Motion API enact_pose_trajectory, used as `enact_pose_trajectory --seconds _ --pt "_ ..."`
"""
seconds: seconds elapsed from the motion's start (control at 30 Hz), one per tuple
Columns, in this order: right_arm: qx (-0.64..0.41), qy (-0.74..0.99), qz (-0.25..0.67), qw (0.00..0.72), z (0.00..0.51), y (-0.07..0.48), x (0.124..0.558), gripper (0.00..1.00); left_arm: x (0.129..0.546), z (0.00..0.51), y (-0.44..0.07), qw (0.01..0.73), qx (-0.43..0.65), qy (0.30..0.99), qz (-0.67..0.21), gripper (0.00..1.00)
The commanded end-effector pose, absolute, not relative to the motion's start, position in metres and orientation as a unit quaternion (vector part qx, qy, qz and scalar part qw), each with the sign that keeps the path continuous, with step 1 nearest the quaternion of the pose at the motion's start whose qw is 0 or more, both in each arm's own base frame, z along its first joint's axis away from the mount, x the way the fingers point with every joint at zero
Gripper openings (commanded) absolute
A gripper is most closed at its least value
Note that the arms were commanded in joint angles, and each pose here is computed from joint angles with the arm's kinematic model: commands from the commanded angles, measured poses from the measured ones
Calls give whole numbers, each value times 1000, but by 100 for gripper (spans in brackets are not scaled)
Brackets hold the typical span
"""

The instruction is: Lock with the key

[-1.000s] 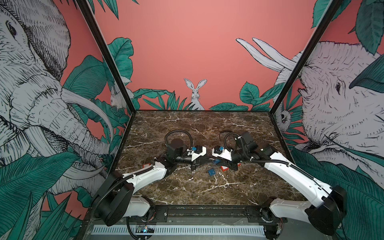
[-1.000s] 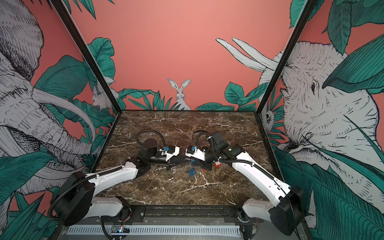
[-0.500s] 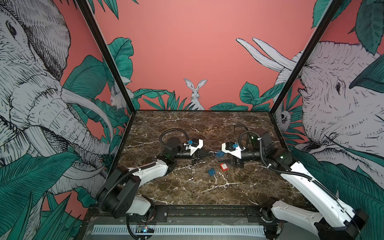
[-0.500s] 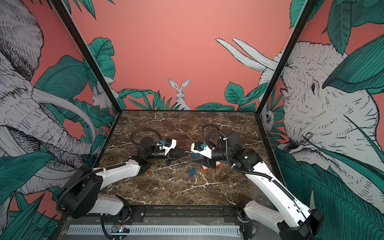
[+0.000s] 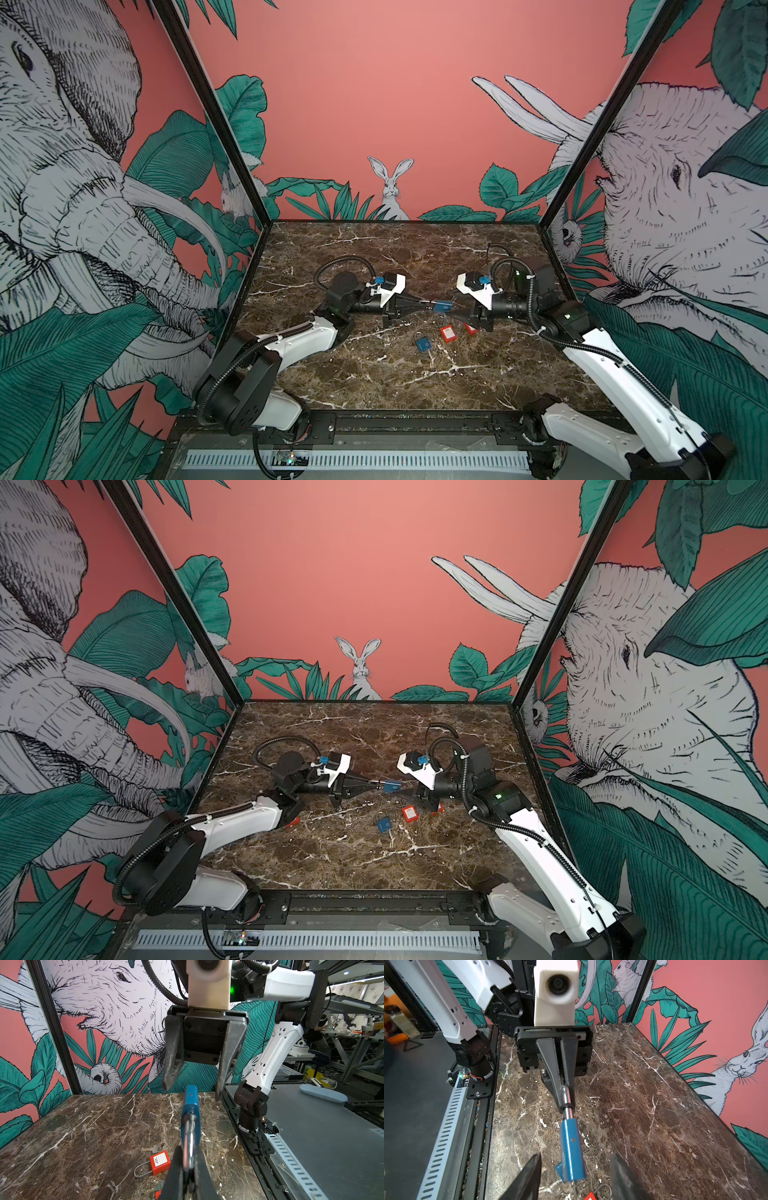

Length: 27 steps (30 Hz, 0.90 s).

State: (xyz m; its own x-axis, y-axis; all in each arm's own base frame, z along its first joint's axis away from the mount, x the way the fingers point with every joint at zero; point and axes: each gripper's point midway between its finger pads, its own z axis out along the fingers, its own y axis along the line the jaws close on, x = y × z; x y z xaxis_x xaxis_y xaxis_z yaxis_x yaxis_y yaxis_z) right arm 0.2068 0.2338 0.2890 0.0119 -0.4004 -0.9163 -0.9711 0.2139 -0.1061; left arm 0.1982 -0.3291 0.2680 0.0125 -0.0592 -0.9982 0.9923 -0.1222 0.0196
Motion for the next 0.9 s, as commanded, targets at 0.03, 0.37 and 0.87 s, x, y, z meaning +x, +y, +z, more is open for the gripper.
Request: enact_pose_trajectory --seconds 0.03,0.37,0.87 --pt "-551 604 350 458 292 243 205 46 190 308 -324 529 529 395 -533 0" --pt "-556 599 366 445 284 247 203 36 191 315 -324 538 528 391 -529 0" --pt "-567 576 373 455 285 250 200 6 192 313 -327 527 531 394 -534 0"
